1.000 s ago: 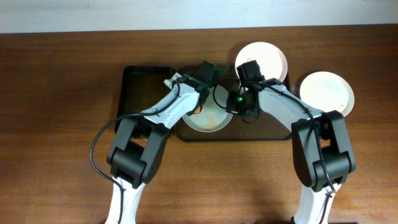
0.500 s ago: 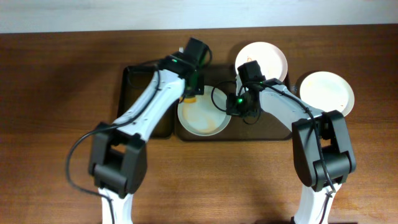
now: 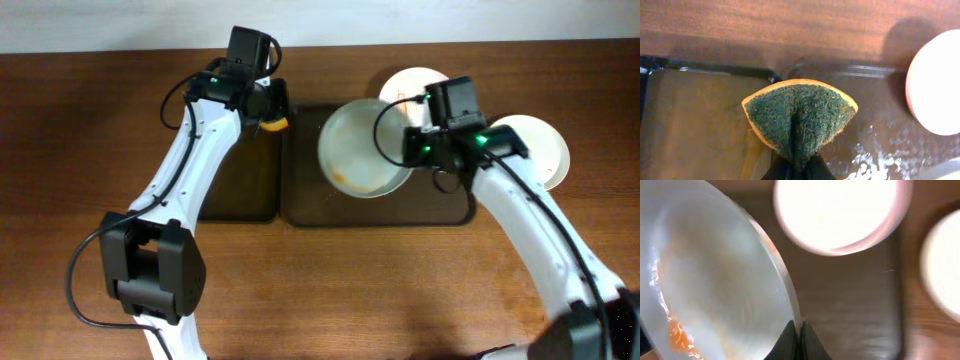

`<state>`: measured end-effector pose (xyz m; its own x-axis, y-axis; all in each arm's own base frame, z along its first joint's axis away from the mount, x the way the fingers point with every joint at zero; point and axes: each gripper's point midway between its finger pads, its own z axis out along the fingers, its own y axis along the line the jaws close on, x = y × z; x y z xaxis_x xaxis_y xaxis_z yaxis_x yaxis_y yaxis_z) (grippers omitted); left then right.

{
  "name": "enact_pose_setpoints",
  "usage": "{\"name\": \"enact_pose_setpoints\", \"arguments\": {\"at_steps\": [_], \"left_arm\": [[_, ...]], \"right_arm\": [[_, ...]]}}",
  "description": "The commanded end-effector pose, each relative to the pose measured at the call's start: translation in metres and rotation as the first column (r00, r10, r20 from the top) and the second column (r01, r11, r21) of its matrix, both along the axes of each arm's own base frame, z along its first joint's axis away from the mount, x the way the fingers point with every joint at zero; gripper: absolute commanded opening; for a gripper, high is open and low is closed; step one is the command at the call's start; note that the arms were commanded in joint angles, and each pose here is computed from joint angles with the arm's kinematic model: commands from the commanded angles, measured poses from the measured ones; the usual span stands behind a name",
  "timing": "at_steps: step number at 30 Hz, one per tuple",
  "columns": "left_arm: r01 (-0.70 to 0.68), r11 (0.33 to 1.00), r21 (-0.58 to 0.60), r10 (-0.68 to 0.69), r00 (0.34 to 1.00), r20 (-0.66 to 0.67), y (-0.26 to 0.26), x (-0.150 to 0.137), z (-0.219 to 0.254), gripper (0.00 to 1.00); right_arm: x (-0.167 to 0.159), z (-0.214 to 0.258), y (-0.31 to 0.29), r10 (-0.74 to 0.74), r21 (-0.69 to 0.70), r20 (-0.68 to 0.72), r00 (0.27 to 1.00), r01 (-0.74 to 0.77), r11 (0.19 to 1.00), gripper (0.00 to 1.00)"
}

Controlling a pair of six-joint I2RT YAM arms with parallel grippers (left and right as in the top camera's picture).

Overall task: Clean dirty plates on tray and stack at the side
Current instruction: 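Lift the left arm away and raise the plate with the right gripper, then carry the plate right and stack it on the cleaned plate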

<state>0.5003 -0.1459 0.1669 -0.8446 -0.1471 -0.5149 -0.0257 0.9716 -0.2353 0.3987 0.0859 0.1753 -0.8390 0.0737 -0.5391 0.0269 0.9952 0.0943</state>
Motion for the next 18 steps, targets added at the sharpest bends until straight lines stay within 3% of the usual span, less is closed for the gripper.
{"name": "enact_pose_setpoints", "arguments": {"at_steps": [1, 5, 9, 18], "left_arm": [[-0.027, 0.998, -0.052, 0.030, 0.998, 0.058, 0.000, 0.005, 0.026, 0.00], [-0.029, 0.998, -0.054, 0.032, 0.998, 0.057, 0.000, 0.005, 0.026, 0.00], [-0.029, 0.998, -0.054, 0.032, 0.998, 0.057, 0.000, 0.005, 0.026, 0.00], [-0.048, 0.998, -0.046, 0.051, 0.997, 0.060, 0.003, 0.006, 0.026, 0.00]], "right_arm": [[0.000, 0.043, -0.048, -0.146, -0.283, 0.171, 0.974, 0.190, 0.940, 0.04], [-0.013, 0.068, -0.054, -0.168, -0.524, 0.286, 0.943, 0.301, 0.796, 0.04], [-0.025, 0.098, -0.037, -0.115, -0.668, 0.420, 0.900, 0.392, 0.633, 0.04], [-0.044, 0.126, 0.005, -0.005, -0.702, 0.522, 0.853, 0.432, 0.566, 0.04]]}}
